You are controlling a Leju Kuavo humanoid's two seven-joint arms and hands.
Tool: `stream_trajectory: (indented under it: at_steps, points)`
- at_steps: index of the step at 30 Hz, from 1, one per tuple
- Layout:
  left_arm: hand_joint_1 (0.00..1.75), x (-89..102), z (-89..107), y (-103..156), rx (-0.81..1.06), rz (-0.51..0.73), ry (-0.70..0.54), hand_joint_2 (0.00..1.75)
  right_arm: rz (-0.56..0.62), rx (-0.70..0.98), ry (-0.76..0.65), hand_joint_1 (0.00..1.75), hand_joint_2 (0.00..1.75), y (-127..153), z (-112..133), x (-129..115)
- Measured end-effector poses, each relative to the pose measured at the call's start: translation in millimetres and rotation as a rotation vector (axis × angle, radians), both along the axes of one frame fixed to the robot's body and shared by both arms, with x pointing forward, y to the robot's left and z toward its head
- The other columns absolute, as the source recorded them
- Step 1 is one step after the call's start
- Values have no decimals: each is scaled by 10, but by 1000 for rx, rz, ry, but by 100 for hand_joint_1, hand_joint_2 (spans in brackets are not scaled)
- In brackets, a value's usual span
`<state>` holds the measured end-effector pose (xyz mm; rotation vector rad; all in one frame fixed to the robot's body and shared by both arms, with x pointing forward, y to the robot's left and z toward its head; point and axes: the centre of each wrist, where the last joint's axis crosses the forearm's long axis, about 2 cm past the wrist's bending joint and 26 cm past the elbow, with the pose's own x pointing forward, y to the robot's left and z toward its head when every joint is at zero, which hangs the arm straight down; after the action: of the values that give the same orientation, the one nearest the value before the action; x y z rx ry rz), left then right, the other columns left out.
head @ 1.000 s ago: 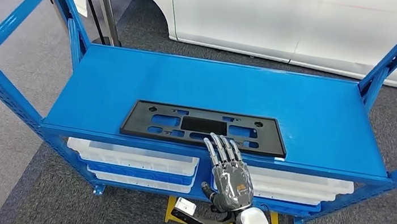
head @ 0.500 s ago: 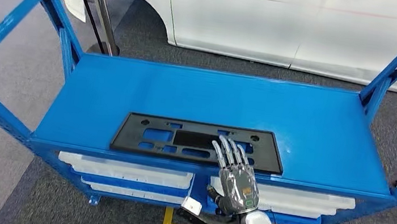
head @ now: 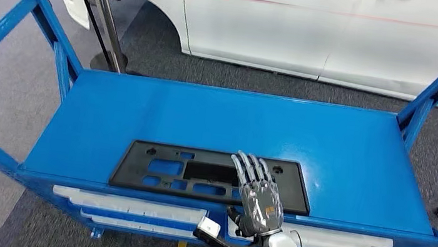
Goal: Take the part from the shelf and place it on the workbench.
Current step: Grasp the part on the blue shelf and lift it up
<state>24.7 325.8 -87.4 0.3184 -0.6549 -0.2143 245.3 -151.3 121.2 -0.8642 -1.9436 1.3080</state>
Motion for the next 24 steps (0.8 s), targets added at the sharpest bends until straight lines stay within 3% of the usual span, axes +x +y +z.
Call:
stream_trajectory:
  at_steps: [24]
  points:
    - [0, 110, -20, -30, 13, -18, -26, 0, -19, -75, 12, 0, 175, 10, 10, 23]
